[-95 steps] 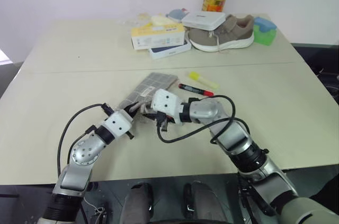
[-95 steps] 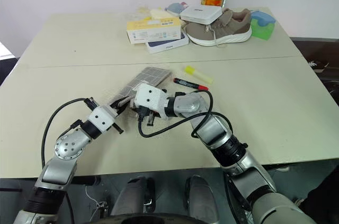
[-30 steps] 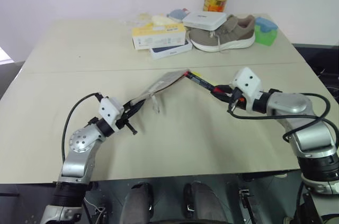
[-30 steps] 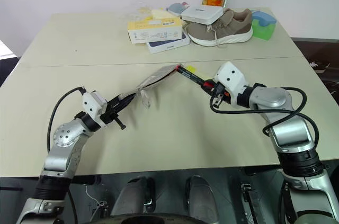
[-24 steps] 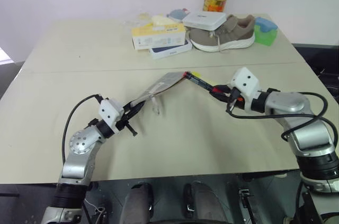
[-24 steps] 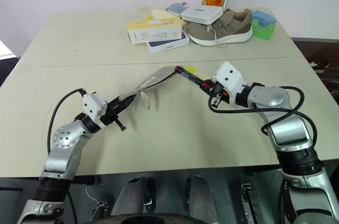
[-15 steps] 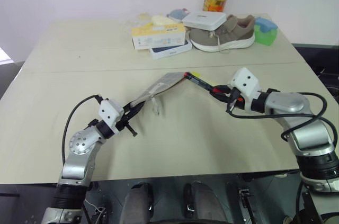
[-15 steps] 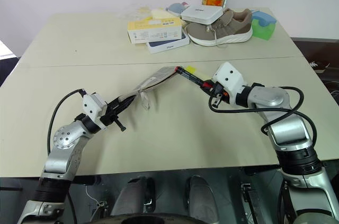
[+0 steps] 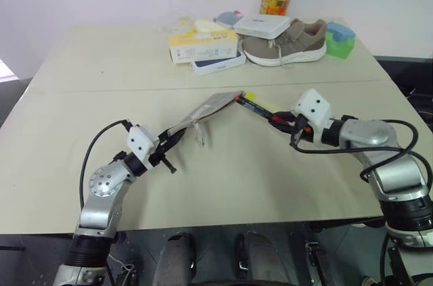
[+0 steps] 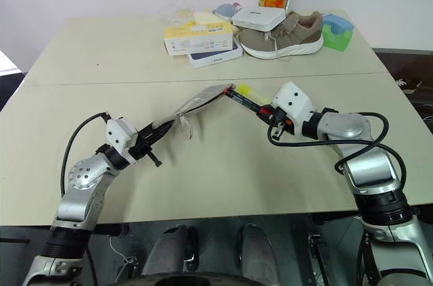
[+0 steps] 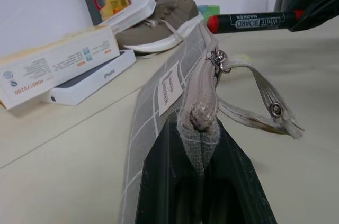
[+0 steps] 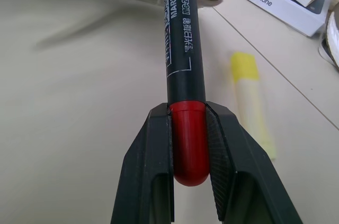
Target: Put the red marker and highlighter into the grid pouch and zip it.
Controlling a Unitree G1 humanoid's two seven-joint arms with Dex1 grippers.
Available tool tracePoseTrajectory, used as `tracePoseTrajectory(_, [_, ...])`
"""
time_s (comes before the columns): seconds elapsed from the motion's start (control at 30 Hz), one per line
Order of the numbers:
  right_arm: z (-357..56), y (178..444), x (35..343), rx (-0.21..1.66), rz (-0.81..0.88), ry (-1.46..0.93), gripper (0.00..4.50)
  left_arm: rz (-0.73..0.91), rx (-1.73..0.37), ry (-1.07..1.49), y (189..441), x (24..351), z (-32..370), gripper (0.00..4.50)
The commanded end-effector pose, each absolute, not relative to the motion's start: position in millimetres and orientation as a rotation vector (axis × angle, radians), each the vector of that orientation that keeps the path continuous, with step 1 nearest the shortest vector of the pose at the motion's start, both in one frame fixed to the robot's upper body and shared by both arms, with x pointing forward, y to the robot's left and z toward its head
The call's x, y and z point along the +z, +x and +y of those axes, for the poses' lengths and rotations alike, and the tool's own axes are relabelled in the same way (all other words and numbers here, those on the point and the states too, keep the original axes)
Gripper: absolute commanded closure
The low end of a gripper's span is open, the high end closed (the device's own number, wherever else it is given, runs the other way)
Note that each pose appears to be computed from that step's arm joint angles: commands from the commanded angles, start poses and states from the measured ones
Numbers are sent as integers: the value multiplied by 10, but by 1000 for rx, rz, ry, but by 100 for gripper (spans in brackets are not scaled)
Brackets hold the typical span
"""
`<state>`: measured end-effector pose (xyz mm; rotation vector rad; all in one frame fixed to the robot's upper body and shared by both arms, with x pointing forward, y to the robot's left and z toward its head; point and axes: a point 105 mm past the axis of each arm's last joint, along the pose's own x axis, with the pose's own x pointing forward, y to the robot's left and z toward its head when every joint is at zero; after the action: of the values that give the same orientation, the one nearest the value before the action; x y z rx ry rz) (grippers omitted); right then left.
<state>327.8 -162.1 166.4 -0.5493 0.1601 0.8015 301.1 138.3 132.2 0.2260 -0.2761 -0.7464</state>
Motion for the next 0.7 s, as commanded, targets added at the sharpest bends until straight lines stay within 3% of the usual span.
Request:
tracePoseTrajectory(0.03, [-1571,3244,1798,816,107,-577,419,-323,-750,234,2988,1446,1349,450])
tracePoseTrajectory(0.7, [-1587,3257,1844,814,111,-673,419,-322,-852,301,2905,1422,1249,450])
